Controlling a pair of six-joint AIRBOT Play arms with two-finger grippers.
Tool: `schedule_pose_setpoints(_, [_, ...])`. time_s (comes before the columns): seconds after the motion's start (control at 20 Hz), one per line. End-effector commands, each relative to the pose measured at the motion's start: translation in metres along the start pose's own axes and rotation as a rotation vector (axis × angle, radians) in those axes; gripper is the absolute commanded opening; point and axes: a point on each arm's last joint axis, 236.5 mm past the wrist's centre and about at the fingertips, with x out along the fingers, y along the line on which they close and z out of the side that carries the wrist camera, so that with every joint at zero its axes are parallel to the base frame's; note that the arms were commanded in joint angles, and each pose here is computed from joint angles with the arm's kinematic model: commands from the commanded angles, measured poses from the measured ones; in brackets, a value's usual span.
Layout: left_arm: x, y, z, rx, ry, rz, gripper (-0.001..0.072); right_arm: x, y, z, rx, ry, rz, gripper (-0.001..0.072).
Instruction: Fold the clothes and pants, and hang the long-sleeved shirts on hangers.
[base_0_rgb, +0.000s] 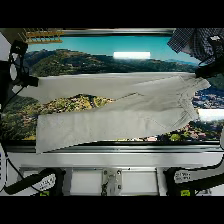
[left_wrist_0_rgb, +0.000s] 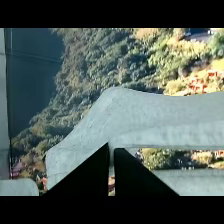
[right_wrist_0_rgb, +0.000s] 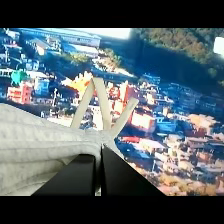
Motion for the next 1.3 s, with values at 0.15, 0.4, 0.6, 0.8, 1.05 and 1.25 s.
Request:
schedule_pose_setpoints(0.15, [-0.030, -0.022, -0.108, 0.135, 0.054, -0.016, 0.0006, -0.013, 0.017, -0.057, -0.018, 0.084, -0.006, 0.0038])
schedule_pose_setpoints(0.4, [-0.032, -0.043, -0.174, 0.235, 0.094, -0.037, 0.0007, -0.007, 0.020, -0.113, -0.057, 0.209, -0.038, 0.0038])
schedule_pose_setpoints(0.6, [-0.036, -0.058, -0.220, 0.263, 0.115, -0.049, 0.0009, 0.001, 0.015, -0.139, 0.013, 0.265, -0.047, 0.0038])
schedule_pose_setpoints(0.8, [-0.038, -0.089, -0.263, 0.339, 0.151, -0.152, 0.0009, 0.012, 0.025, -0.161, 0.008, 0.320, -0.023, 0.0038])
schedule_pose_setpoints(1.05, [-0.042, -0.110, -0.293, 0.350, 0.180, -0.223, 0.0009, 0.020, 0.036, -0.184, 0.000, 0.379, 0.003, 0.0039])
schedule_pose_setpoints(1.25, [-0.040, -0.124, -0.316, 0.361, 0.278, -0.288, 0.0011, 0.021, 0.043, -0.198, 0.001, 0.427, 0.025, 0.0043])
